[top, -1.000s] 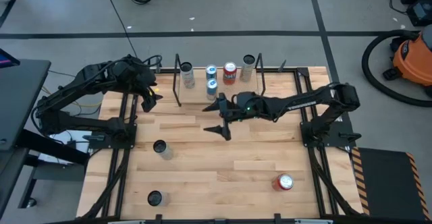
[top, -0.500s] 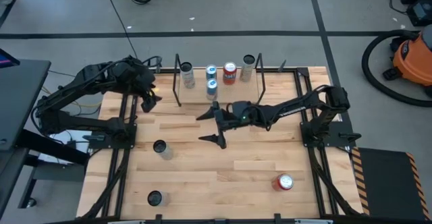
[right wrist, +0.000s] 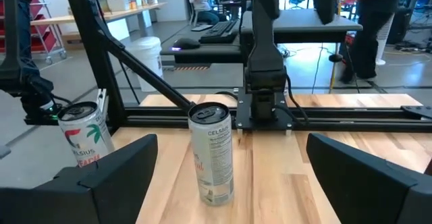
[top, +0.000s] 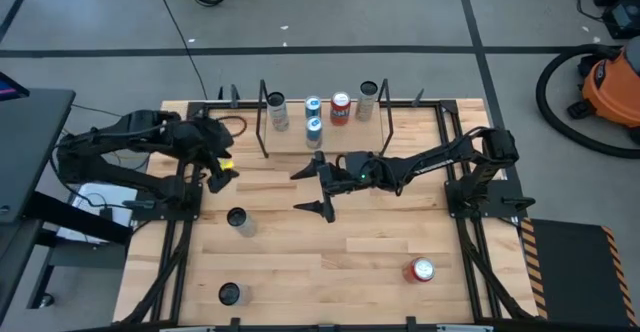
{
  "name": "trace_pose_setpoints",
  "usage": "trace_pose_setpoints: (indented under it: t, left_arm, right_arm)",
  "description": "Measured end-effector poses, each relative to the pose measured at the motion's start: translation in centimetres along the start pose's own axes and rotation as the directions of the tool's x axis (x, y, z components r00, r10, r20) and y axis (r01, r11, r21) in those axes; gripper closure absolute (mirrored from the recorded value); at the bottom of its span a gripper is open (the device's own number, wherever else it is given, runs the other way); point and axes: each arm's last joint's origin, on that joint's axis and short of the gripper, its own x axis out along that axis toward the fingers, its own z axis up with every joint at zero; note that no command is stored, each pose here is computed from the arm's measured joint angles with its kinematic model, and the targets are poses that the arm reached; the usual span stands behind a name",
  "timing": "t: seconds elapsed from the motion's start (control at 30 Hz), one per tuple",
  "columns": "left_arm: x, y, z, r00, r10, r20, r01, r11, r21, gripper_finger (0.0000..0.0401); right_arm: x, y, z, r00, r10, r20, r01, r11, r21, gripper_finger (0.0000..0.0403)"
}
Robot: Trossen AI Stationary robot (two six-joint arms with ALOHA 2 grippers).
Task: Place canned beverage on shelf
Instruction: Put the white yellow soda can on the shelf aligned with the other white yellow soda can
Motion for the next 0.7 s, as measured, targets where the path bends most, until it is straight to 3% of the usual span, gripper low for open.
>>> trace_pose_setpoints:
  t: [0.7]
  left_arm:
    - [3.4,-6.7,-2.2,0.98,0.031,-0.195,-0.021,0.998,0.055,0.0101]
  right_arm:
    - [0.0,0.0,-0.1,1.0,0.0,-0.014,0.001,1.0,0.03,0.0014]
